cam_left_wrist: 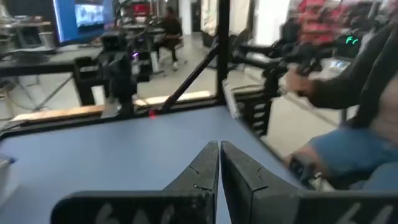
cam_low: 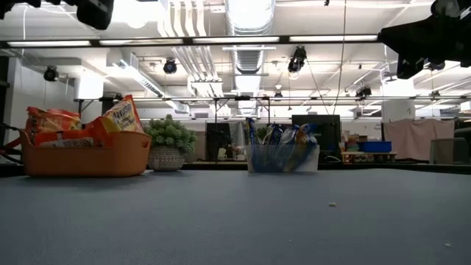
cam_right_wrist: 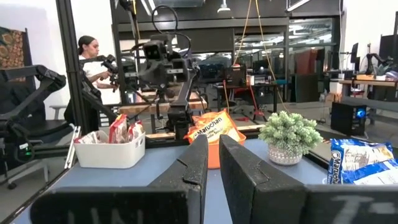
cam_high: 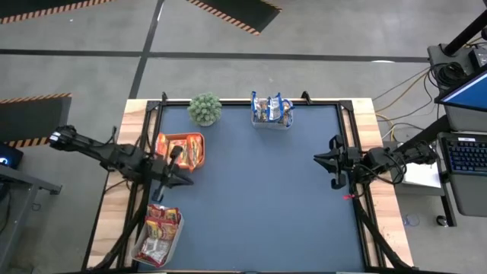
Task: Sort Maruchan noodles
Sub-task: Return to Home Position
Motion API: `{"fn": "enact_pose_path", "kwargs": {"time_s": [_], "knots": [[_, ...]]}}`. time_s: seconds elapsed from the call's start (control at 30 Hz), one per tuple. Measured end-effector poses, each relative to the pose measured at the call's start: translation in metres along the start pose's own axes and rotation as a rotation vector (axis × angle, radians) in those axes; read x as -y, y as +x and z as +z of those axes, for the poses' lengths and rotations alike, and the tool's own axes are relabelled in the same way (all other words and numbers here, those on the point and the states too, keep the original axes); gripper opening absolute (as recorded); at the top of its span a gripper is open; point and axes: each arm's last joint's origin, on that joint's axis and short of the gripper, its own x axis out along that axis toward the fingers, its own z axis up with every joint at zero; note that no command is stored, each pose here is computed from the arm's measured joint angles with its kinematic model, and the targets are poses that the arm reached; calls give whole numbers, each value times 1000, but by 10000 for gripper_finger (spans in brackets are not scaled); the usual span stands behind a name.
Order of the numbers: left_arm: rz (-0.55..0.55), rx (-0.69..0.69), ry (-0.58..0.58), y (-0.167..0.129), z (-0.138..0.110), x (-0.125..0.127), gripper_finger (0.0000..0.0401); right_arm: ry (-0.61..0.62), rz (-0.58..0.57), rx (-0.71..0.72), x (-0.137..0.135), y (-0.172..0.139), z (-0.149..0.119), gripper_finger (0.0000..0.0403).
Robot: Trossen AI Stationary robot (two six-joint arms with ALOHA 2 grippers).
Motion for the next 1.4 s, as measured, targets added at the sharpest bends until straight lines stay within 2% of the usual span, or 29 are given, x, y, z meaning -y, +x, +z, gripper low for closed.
{"fn": "enact_pose_path", "kwargs": {"time_s": [0.13,0.33,0.57,0.87,1.03,1.4], "knots": [[113,-28,13,0,-14,-4,0,6,0,0,0,0,0,33],[86,58,24,-7,-36,-3,0,3,0,-7,0,0,-1,33],[112,152,20,-18,-72,-6,0,-1,0,-10,0,0,-1,33],[228,212,57,-35,-78,-19,0,-68,0,-2,0,0,0,33],[228,203,52,-44,-81,-19,0,-98,15,10,0,0,1,33],[200,176,36,-44,-84,-19,0,-157,14,36,0,0,3,33]]}}
